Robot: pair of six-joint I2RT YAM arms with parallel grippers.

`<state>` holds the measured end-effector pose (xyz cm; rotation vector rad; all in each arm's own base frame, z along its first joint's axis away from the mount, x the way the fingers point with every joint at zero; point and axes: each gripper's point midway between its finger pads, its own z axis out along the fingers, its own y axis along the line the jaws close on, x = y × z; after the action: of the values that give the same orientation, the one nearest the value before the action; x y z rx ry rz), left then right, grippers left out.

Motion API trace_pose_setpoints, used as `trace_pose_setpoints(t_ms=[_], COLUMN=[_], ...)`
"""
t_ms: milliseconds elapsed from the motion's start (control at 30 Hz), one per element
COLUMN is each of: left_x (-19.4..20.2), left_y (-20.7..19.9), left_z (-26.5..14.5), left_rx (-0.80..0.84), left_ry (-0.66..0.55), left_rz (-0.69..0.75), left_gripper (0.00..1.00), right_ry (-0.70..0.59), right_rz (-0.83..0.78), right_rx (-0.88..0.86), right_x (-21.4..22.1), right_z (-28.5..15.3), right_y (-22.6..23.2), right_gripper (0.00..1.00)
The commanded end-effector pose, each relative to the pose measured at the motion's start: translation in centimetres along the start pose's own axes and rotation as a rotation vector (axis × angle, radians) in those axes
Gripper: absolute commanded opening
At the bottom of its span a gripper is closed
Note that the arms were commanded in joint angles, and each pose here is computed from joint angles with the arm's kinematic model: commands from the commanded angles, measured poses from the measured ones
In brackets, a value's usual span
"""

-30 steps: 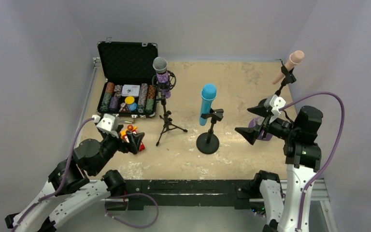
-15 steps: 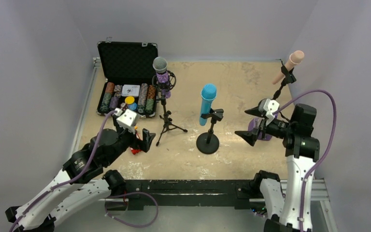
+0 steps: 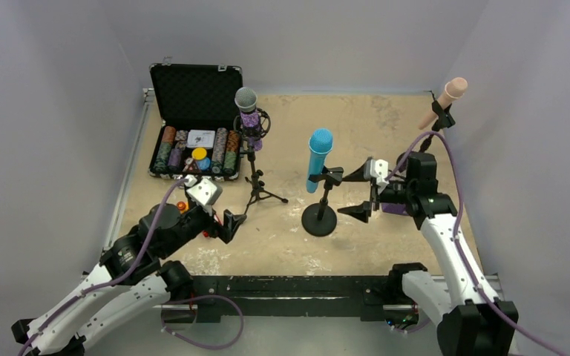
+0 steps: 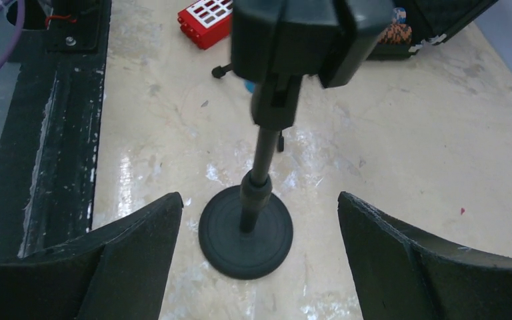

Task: Attach the microphones to the stand

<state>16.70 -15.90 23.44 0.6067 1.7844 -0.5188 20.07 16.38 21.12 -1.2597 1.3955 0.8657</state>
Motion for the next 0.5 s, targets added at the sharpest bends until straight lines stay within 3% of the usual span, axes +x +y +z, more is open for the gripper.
trace_pose_setpoints(t_ms=[0,100,200,467], left_x=[-1.3,-0.9,-0.6,-0.5], left_y=[0.1,0.3,0.5,0.4], left_z=[-1.0,-1.5,-1.8,-1.9], left_rx=[0.007,-0.006,-0.014,-0.010], left_ry=[-0.072,-0.079,-0.078,-0.076], left_rz=[-0.004,-0.027,-0.044,-0.051], left_gripper=[1.00,1.00,1.00,1.00], right_ry=[-0.092,-0.105,-0.120,-0.134], right_rz=[-0.064,-0.052,-0.028,-0.005], right_rx=[-0.006,-0.066,-0.137,-0.240], right_x=[-1.9,-1.7,-1.7,-1.2], right_z=[2.3,3.7,4.6,5.4], right_y=[-2.7,-2.1,-1.4,-0.6], right_gripper=[0.88,0.85,0.76,0.18])
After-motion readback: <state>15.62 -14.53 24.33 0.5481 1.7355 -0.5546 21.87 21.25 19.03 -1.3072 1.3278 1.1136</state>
